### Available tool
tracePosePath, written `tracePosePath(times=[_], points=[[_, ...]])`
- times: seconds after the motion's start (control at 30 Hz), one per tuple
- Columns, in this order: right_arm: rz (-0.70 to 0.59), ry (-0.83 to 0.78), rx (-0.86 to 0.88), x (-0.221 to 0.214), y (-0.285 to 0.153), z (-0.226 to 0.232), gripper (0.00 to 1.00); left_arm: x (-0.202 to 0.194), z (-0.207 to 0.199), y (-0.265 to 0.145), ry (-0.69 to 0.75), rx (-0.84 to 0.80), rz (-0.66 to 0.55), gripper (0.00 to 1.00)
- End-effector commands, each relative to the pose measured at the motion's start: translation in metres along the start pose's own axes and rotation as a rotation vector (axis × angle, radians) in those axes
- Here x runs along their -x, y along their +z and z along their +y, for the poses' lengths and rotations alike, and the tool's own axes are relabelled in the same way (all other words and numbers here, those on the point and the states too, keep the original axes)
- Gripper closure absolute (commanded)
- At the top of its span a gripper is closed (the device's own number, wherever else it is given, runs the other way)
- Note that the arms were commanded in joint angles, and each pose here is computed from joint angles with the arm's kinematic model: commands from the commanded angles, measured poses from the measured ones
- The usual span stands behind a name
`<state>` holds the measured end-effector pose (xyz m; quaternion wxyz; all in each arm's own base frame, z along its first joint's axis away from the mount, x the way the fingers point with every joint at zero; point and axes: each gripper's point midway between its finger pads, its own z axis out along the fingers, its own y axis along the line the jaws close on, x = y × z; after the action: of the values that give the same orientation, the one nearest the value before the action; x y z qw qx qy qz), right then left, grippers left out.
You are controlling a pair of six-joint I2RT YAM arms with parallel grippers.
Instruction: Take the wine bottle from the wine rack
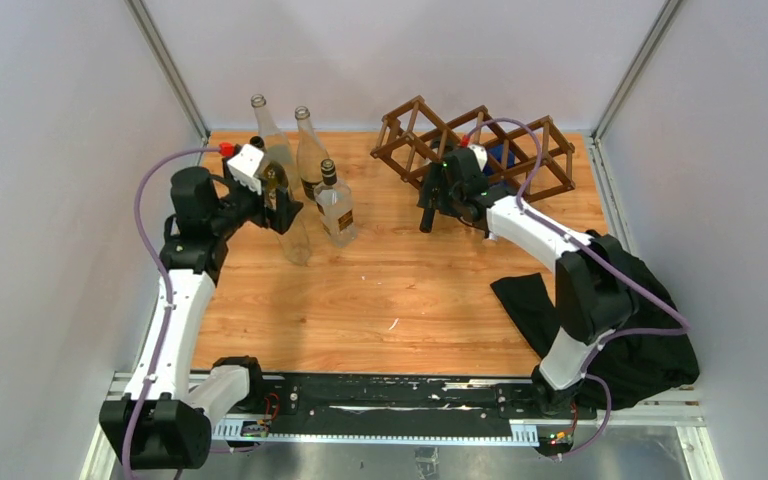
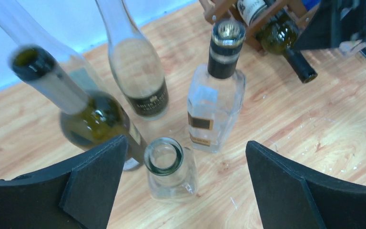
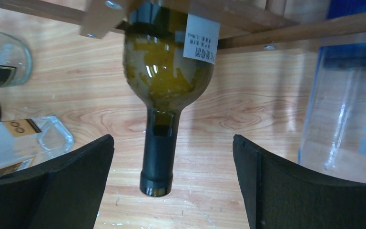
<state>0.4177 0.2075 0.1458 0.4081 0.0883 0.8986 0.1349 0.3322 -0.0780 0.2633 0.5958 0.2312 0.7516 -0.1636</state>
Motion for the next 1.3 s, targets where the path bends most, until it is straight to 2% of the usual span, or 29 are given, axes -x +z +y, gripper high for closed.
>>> tracePosePath(times=[0.0,0.13,0.37,0.47,0.63,0.67,0.77,1.03,1.27], points=[[0.037,0.052,0.01,-0.006,0.018,0.005,0.05,0.014,-0.005,-0.024,0.014,-0.02,0.136,0.0],[0.076,0.081,0.002,-0.021,0.037,0.005,0.17,0.03,-0.012,-0.042,-0.004,-0.06,0.257,0.0],[0.081,0.12,0.026,-0.03,0.057,0.01,0.28,0.041,-0.024,-0.058,0.013,-0.082,0.242,0.0],[0.078,0.126,0.054,-0.03,0.059,0.015,0.38,0.037,-0.029,-0.061,0.021,-0.095,0.239,0.0],[0.076,0.139,0.098,-0.038,0.048,0.018,0.75,0.009,-0.035,-0.06,0.003,-0.12,0.287,0.0],[0.042,0.146,0.122,-0.03,0.042,0.022,0.82,0.003,-0.032,-0.061,0.008,-0.106,0.303,0.0],[0.022,0.145,0.135,-0.032,0.029,0.023,1.0,-0.003,-0.033,-0.062,0.018,-0.113,0.311,0.0],[-0.032,0.131,0.209,-0.025,-0.007,0.041,1.0,-0.001,-0.045,-0.061,0.011,-0.174,0.287,0.0],[-0.058,0.115,0.264,-0.037,-0.043,0.052,1.0,0.0,-0.045,-0.06,0.017,-0.181,0.283,0.0]])
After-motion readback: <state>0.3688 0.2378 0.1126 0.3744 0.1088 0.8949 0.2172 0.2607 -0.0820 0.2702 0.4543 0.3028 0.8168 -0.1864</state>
